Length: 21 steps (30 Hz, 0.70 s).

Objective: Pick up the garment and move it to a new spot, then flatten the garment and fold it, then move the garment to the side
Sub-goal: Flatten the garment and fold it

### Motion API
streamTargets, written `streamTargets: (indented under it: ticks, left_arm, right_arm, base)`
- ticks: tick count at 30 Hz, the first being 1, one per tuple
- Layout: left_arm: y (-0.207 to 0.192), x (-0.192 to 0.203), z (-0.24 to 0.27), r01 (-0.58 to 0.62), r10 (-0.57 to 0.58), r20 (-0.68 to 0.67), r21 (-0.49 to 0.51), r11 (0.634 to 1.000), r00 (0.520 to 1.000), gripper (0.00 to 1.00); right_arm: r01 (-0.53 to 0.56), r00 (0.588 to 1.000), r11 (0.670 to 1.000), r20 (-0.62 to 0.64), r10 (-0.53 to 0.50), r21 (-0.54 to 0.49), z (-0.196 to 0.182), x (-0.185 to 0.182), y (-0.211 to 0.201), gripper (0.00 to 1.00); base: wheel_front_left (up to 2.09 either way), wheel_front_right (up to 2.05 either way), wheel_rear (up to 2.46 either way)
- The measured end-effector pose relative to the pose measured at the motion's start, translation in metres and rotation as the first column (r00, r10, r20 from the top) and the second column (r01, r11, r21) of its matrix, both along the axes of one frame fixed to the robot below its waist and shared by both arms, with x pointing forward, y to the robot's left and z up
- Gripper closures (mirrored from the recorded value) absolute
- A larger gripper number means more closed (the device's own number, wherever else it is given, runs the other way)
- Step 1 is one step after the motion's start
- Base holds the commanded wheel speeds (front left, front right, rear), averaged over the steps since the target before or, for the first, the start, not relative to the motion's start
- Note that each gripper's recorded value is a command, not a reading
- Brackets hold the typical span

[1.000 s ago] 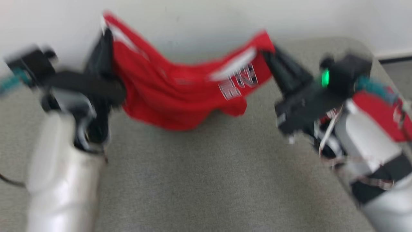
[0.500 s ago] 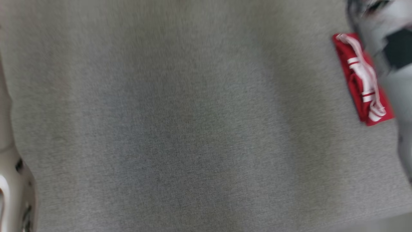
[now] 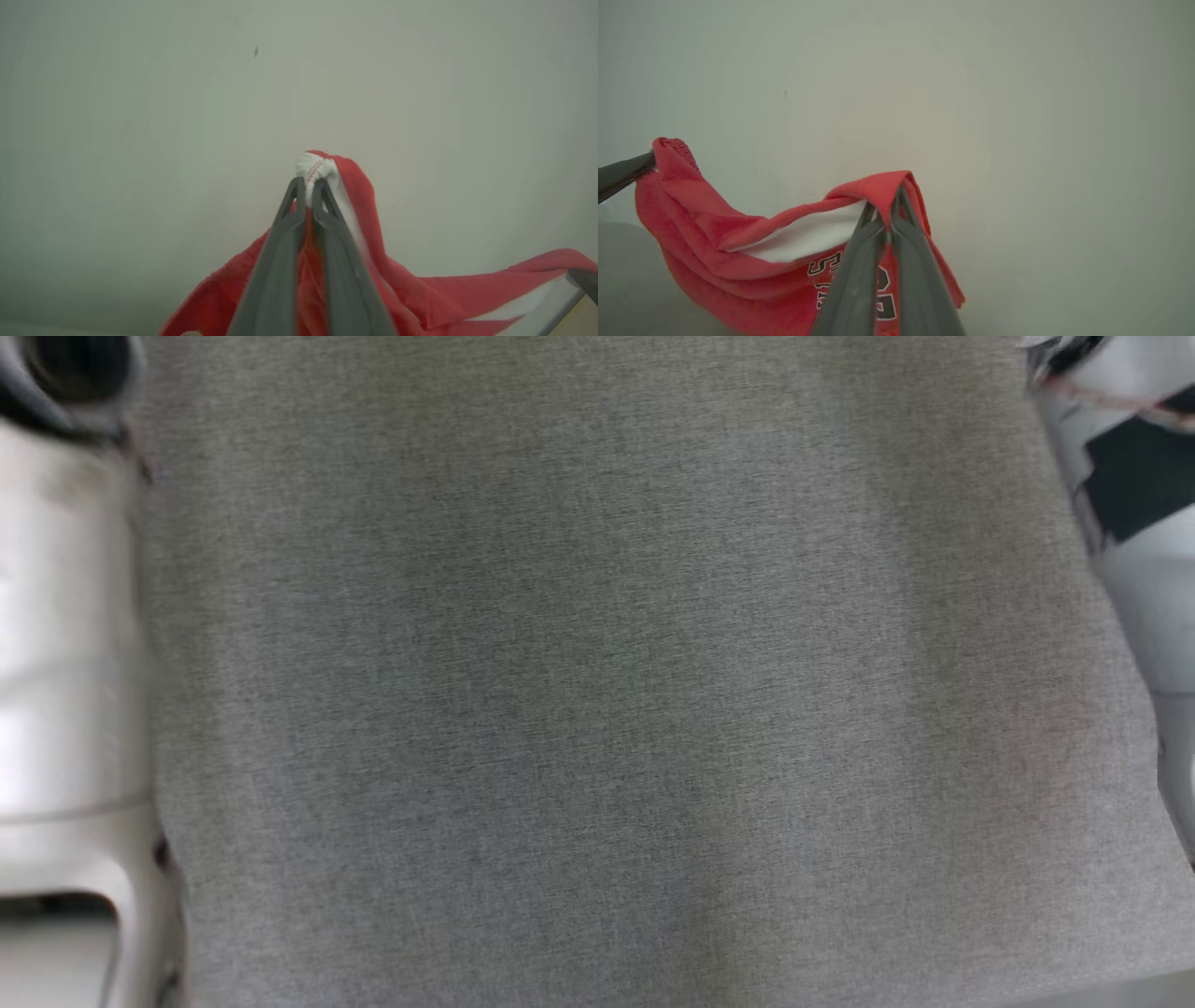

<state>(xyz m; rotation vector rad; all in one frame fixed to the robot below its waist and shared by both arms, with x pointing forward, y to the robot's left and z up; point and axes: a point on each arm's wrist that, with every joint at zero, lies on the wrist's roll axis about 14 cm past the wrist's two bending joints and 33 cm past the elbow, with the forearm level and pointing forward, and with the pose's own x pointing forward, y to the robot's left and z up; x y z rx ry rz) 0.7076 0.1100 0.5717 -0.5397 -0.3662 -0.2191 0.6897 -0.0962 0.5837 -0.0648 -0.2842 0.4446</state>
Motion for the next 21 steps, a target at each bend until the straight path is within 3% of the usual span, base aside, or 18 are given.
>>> streamTargets:
  ticks: [5,11,14,21]
  left_arm:
    - [-0.002,-0.030,-0.054,0.031,-0.038,-0.139,-0.056,0.998,0.990,1.00]
    - [-0.010,-0.100,-0.109,0.094,-0.105,-0.329,-0.048,0.994,0.938,1.00]
    - [-0.009,-0.143,-0.123,0.110,-0.119,-0.395,-0.046,0.993,0.911,1.00]
    - [-0.003,-0.243,-0.145,0.102,-0.119,-0.553,-0.062,0.993,0.825,1.00]
  right_arm:
    - [-0.071,0.989,0.996,-0.135,0.062,-0.062,-0.052,-0.028,0.008,1.00]
    - [-0.111,0.944,0.992,-0.319,0.086,-0.060,-0.083,-0.084,-0.009,1.00]
    - [-0.115,0.888,0.991,-0.453,0.074,-0.063,-0.106,-0.126,-0.019,1.00]
    - [-0.122,0.714,0.980,-0.700,-0.025,-0.160,-0.138,-0.228,-0.050,1.00]
  base:
    - [0.00,0.00,0.00]
    - [0.00,0.00,0.00]
    - [0.00,0.00,0.00]
    - [0.00,0.00,0.00]
